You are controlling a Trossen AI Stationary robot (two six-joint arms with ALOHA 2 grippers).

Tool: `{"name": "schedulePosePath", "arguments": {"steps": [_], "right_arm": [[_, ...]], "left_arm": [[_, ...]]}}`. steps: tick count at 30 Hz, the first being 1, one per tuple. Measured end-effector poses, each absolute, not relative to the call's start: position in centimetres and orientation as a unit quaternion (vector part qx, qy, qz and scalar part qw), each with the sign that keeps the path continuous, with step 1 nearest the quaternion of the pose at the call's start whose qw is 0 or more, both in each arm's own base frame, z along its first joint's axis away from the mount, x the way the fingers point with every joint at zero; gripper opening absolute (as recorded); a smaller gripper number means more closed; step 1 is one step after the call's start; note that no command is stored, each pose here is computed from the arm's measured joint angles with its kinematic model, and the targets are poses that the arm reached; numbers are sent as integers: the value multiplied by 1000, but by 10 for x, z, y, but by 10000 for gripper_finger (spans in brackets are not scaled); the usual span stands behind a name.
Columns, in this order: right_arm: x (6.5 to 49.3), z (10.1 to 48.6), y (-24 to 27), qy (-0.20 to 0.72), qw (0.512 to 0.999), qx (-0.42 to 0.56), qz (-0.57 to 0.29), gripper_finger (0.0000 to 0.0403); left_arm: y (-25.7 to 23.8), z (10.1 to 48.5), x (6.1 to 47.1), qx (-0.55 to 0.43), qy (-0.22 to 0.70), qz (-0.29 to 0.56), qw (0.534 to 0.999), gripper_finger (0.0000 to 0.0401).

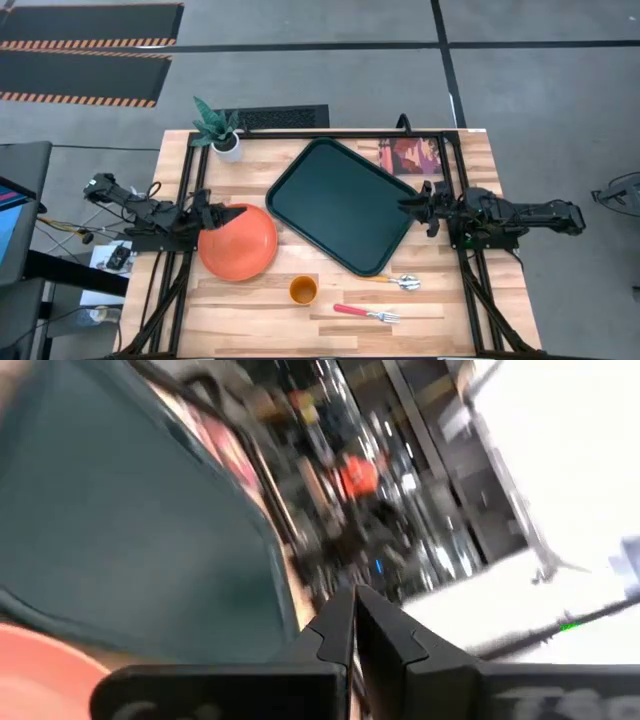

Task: Pick and place plate/cup/fork/spoon on tray
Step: Put the orange plate on the black tray

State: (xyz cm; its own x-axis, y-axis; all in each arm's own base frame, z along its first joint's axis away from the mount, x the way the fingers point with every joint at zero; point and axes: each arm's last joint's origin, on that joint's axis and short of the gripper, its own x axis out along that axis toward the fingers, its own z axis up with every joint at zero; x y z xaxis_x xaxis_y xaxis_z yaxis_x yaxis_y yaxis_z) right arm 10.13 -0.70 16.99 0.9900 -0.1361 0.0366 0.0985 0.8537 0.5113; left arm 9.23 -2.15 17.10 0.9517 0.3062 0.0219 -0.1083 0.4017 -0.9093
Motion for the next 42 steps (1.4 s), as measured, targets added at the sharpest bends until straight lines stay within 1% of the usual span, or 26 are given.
{"name": "schedulePosePath", "arguments": {"steps": [3, 6, 9, 11, 14, 16, 18, 21, 24, 26, 28, 31, 33, 37, 40, 42], "right_arm": [[101, 171, -7, -39, 945, 320, -59, 123], [101, 172, -7, -45, 931, 358, -56, 123], [101, 174, -7, -56, 916, 393, -57, 123], [101, 174, -8, -62, 901, 425, -59, 123], [100, 176, -9, -82, 882, 459, -72, 123], [100, 181, -9, -112, 878, 460, -68, 124], [98, 192, -10, -162, 881, 442, -48, 128], [91, 211, -11, -246, 876, 412, -45, 146], [85, 234, -12, -275, 882, 375, -69, 176], [83, 252, -12, -273, 893, 348, -78, 201], [84, 269, -12, -254, 907, 323, -90, 225], [91, 294, -12, -217, 925, 291, -109, 252], [98, 306, -12, -181, 937, 274, -122, 259], [121, 321, -13, -76, 950, 263, -150, 260], [142, 325, -14, 17, 943, 283, -176, 260], [166, 323, -15, 69, 933, 297, -189, 260]], "left_arm": [[-18, 171, 91, -533, -126, 176, 818, 0], [-16, 171, 90, -560, -157, 206, 787, 0], [-16, 173, 90, -569, -164, 199, 781, 4], [-17, 179, 90, -566, -171, 171, 788, 16], [-17, 192, 88, -556, -203, 132, 795, 50], [-15, 202, 85, -552, -238, 109, 791, 81], [-14, 213, 81, -540, -266, 91, 793, 116], [-11, 233, 75, -524, -284, 87, 798, 169], [-10, 260, 72, -501, -276, 97, 815, 215], [-10, 281, 72, -478, -254, 109, 834, 236], [-11, 304, 74, -453, -217, 125, 856, 248], [-15, 333, 83, -394, -122, 167, 895, 252], [-17, 349, 88, -371, -57, 201, 905, 250], [-15, 367, 96, -350, 68, 291, 888, 240], [-11, 371, 96, -346, 163, 342, 859, 234], [-9, 371, 95, -352, 204, 369, 836, 233]]}}
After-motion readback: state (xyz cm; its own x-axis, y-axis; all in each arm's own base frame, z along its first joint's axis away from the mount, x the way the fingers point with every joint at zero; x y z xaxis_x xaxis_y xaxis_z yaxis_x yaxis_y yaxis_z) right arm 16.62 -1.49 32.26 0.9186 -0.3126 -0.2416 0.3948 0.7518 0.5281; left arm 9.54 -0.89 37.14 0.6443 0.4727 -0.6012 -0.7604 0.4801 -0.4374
